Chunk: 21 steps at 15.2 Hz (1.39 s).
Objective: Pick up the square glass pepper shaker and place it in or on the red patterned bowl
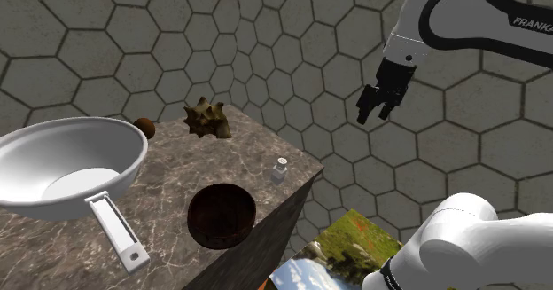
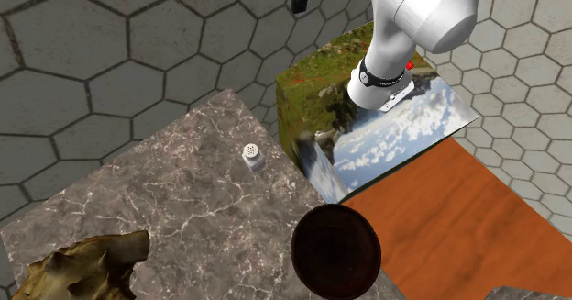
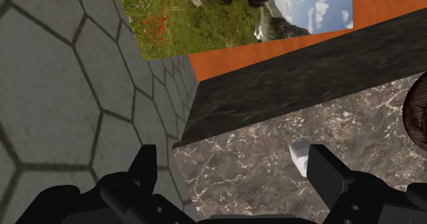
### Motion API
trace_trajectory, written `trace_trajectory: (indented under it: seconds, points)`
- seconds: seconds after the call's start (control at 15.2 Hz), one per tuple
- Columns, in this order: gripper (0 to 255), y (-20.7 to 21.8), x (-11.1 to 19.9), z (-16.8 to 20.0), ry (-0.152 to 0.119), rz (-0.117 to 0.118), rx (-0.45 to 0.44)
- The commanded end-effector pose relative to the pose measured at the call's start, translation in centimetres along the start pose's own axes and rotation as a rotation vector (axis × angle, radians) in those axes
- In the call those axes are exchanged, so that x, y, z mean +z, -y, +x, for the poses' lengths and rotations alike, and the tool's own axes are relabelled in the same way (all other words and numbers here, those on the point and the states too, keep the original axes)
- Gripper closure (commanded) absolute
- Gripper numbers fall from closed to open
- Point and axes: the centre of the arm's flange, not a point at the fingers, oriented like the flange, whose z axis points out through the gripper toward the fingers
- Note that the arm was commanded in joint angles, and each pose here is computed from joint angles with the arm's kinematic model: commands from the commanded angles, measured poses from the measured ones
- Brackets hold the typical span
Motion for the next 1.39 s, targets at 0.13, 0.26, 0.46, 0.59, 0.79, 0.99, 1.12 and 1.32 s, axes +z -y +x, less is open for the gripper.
trace_trajectory:
  seconds: [0.13,0.26,0.46,0.59,0.79,0.99,1.12,1.32]
  points:
    - [0,1.5,1.7,1.3,0.001,0.0,0.005]
    - [0,3.0,3.5,2.6,0.002,0.0,0.01]
    - [0,5.3,6.1,4.6,0.004,0.0,0.018]
    - [0,6.8,7.9,5.9,0.006,0.0,0.023]
    - [0,9.0,10.5,7.9,0.007,0.0,0.031]
    - [0,11.2,13.1,9.8,0.009,0.001,0.039]
    - [0,12.7,14.9,11.2,0.01,0.001,0.044]
    - [0,14.8,17.5,13.2,0.012,0.001,0.052]
